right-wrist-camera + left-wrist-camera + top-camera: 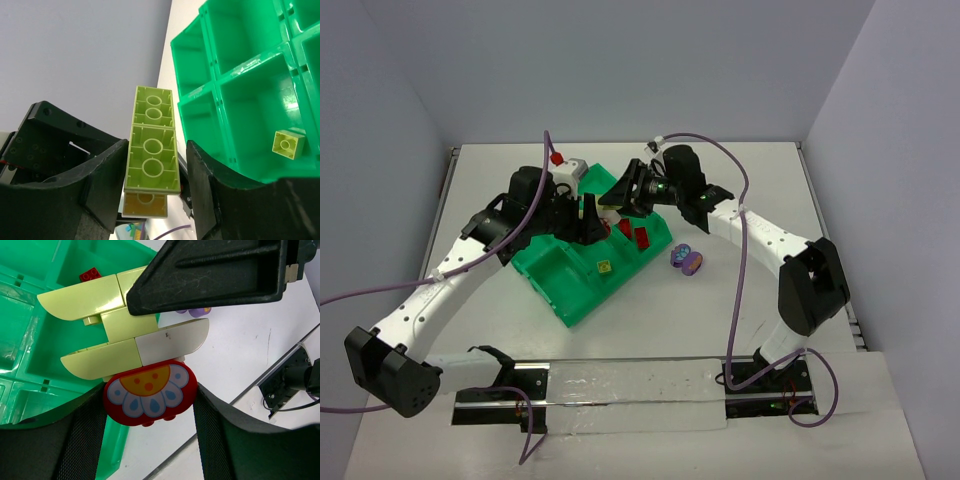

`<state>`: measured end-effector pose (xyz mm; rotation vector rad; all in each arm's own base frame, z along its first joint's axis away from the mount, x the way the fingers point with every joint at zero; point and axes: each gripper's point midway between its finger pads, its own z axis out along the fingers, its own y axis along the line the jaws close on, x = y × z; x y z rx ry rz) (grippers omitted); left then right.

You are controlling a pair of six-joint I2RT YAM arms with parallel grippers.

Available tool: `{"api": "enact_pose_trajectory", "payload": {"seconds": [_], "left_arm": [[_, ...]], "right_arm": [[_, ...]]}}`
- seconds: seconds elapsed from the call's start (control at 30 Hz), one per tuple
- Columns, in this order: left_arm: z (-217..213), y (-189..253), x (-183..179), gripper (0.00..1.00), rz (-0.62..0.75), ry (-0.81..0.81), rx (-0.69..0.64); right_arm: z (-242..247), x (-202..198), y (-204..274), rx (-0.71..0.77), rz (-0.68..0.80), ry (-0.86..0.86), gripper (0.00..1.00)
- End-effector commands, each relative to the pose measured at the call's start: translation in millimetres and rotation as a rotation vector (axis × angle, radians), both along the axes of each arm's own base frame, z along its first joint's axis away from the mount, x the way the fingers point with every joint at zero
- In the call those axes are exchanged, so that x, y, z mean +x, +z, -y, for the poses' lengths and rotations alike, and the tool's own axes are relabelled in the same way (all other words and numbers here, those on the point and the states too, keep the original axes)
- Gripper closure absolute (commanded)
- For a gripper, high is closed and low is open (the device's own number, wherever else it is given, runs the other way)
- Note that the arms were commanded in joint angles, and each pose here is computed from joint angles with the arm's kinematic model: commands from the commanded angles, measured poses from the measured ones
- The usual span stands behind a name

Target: Sort the legos into containers by color

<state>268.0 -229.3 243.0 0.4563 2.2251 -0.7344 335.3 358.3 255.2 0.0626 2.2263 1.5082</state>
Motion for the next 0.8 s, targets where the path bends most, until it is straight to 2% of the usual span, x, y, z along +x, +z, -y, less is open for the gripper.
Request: {"api": "enact_pose_trajectory", "payload": {"seconds": [0.0,0.3,0.43,0.67,0.77], "left_arm": [[5,21,6,1.0,0.096,-0.014,-0.036],[-1,12,4,1.0,0.095,0.005,-0.017],[-2,12,4,1.0,0.103,0.008,-0.018],[-3,14,5,1.0,0.111,0.012,-0.017],[-5,12,5,1.0,0.111,0.018,-0.011]], "right_arm": [[2,5,20,0.053,0.054,-0.024,0.43],[7,4,29,0.092,0.053,-0.031,0.4],[7,2,33,0.095,0.063,-0.03,0.44],[7,2,31,0.099,0.056,-0.022,0.67],[7,2,31,0.1,0.053,-0.024,0.82]]}}
